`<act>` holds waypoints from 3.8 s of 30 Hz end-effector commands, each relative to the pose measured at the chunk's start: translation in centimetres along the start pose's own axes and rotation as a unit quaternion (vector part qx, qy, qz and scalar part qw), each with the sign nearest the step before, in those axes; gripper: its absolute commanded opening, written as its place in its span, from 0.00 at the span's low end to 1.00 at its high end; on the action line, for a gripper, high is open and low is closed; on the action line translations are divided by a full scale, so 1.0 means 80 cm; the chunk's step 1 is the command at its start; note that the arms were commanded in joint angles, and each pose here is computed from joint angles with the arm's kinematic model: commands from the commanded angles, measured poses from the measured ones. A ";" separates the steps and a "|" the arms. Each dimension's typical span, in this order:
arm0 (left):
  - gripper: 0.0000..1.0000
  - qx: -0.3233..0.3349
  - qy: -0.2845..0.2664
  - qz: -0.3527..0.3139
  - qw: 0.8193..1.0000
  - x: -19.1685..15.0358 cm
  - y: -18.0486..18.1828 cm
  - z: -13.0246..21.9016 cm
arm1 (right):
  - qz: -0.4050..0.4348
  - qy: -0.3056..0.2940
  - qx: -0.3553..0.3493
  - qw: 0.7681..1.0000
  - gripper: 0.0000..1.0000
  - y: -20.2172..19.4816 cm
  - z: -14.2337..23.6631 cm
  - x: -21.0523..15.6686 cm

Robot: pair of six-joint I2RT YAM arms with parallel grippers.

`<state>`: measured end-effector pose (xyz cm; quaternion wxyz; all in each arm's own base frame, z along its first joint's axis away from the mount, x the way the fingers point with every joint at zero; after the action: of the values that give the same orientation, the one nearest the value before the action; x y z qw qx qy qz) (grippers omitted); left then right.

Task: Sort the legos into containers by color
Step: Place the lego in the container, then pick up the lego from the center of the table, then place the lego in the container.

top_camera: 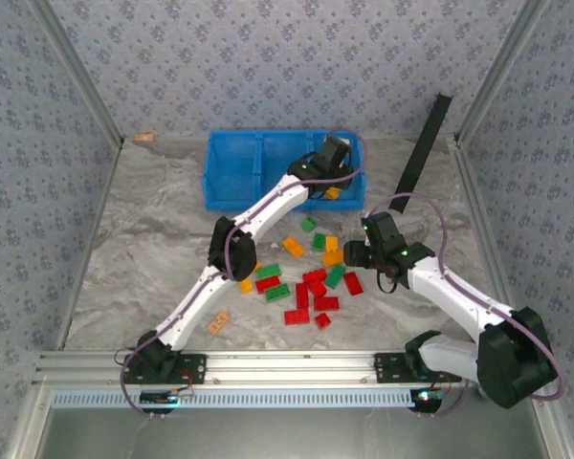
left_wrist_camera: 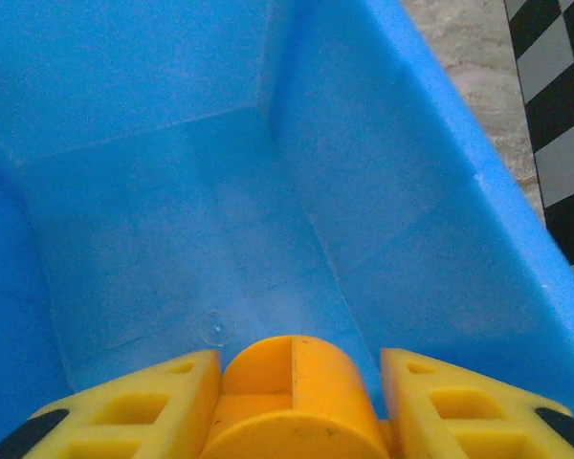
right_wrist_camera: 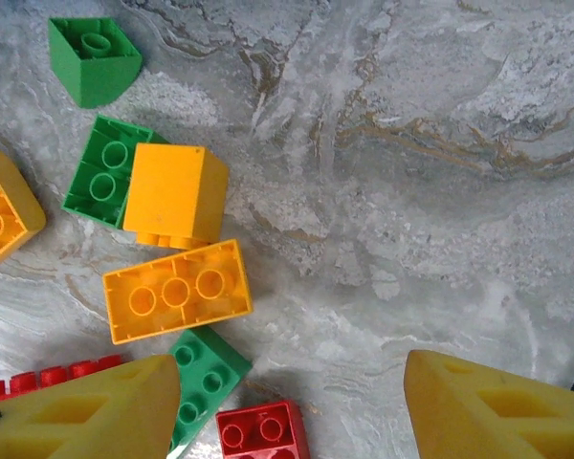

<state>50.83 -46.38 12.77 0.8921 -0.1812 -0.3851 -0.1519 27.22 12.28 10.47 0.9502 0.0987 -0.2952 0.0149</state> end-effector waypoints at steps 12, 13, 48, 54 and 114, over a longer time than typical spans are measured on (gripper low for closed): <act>0.57 -0.028 -0.027 0.008 0.999 0.037 -0.021 0.038 | 0.016 -0.001 0.026 1.000 0.69 0.030 -0.014 0.011; 0.59 -0.029 -0.028 0.008 0.999 0.040 -0.022 0.042 | 0.016 -0.001 0.027 1.000 0.69 0.031 -0.015 0.011; 0.67 -0.052 -0.060 -0.109 0.991 0.112 -0.037 0.283 | 0.031 0.037 0.040 0.998 0.66 0.068 -0.113 0.018; 0.67 -0.043 -0.066 -0.113 0.990 0.110 -0.027 0.298 | 0.038 0.042 0.042 0.998 0.61 0.072 -0.122 0.021; 0.73 0.148 0.140 0.295 0.934 -0.276 0.216 0.298 | 0.083 -0.057 -0.002 0.995 0.29 0.050 -0.132 0.265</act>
<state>27.77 -17.23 8.47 0.9664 -0.1070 -0.2074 0.1077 48.87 17.62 13.76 0.9334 0.0789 -0.3396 0.0847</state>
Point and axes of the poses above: each hand's point on the last joint's axis, 136 mm out from that joint toward the fingers, its own z axis back along the fingers, its own y axis along the line the jaws close on, x = y × z, the point moved 1 cm from there along z, back along the fingers, and after that the axes turned 1 degree about -z, right-handed, at the moved point
